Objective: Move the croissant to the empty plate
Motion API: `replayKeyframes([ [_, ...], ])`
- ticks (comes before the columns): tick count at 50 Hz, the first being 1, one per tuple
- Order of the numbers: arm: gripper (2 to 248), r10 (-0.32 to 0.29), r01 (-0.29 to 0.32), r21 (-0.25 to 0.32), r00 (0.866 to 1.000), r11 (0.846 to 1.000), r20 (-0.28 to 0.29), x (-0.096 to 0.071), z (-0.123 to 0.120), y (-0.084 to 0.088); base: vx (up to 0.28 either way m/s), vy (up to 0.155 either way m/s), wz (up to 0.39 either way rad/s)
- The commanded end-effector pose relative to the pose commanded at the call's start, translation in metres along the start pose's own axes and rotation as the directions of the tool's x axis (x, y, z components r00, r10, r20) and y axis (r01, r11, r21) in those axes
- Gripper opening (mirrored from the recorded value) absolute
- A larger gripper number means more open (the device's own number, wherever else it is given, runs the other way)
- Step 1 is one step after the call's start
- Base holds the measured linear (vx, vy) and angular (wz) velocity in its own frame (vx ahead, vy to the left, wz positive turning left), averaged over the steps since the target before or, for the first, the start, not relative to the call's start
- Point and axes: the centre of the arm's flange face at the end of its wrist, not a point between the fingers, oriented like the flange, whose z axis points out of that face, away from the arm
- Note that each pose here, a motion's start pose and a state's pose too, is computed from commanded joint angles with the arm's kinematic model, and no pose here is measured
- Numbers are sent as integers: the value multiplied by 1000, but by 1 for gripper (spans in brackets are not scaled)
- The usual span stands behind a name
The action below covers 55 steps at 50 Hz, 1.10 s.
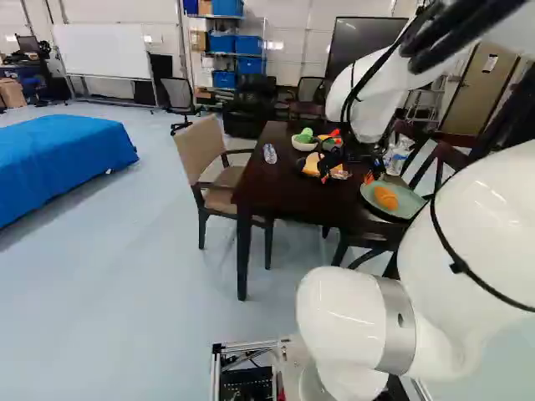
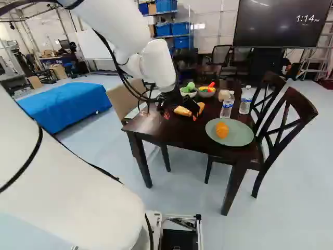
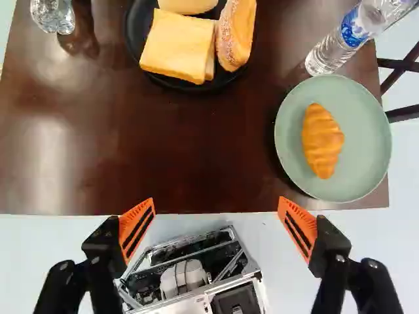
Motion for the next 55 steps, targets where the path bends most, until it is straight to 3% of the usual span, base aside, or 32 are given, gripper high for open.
replayKeyframes([
  [27, 247, -107, 108, 46, 994, 993, -18, -7, -7, -45, 0, 0, 0],
  [55, 247, -109, 111, 52, 993, 992, -43, -10, -2, -48, 0, 0, 0],
])
